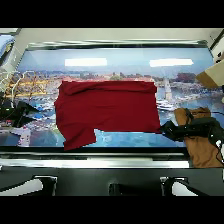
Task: Fold the clothes and pants, and hang the long-sleeved shirts on hangers.
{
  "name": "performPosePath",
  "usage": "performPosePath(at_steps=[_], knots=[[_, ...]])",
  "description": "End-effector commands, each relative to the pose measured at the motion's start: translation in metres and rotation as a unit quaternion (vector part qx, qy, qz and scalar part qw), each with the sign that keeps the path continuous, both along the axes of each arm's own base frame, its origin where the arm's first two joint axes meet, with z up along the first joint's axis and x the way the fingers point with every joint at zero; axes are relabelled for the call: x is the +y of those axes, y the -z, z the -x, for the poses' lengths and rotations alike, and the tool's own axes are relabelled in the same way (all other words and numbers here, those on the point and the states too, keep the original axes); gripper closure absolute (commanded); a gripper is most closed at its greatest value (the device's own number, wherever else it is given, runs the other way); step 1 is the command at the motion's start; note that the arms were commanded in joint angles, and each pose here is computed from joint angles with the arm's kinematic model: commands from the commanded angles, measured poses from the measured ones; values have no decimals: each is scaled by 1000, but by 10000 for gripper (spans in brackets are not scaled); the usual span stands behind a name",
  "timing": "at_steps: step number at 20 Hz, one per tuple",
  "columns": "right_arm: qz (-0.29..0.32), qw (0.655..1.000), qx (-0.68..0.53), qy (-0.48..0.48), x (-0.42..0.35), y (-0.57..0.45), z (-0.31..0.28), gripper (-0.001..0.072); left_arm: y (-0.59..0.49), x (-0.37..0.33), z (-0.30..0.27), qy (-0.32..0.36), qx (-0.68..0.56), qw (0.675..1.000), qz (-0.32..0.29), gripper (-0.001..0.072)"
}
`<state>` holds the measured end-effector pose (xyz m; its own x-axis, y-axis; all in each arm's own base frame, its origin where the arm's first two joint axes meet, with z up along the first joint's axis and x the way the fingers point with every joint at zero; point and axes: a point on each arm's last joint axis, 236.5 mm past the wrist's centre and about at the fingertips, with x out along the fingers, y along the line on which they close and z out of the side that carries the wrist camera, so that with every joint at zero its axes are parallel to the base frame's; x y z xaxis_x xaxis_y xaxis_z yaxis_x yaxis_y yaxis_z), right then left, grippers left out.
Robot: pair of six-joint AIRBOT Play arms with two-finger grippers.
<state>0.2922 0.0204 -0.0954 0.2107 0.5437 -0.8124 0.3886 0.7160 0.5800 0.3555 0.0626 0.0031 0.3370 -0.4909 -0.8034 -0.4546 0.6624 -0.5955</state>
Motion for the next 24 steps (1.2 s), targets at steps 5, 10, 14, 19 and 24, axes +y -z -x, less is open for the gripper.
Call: performPosePath(at_steps=[5,10,14,19,24], knots=[[-2,1000,-4,4,28,26,-4,291,1,-1,1,11,-5,1000,-4,108],[25,999,-31,-5,33,20,-13,686,7,-4,6,43,-15,999,-11,108],[20,998,-61,-20,39,-12,-12,686,48,-12,17,30,-1,999,-14,108],[15,996,-84,-14,44,-40,-10,685,77,-49,8,55,-16,998,8,108],[13,996,-84,-1,44,-45,-11,685,99,-80,8,82,11,996,29,108]])
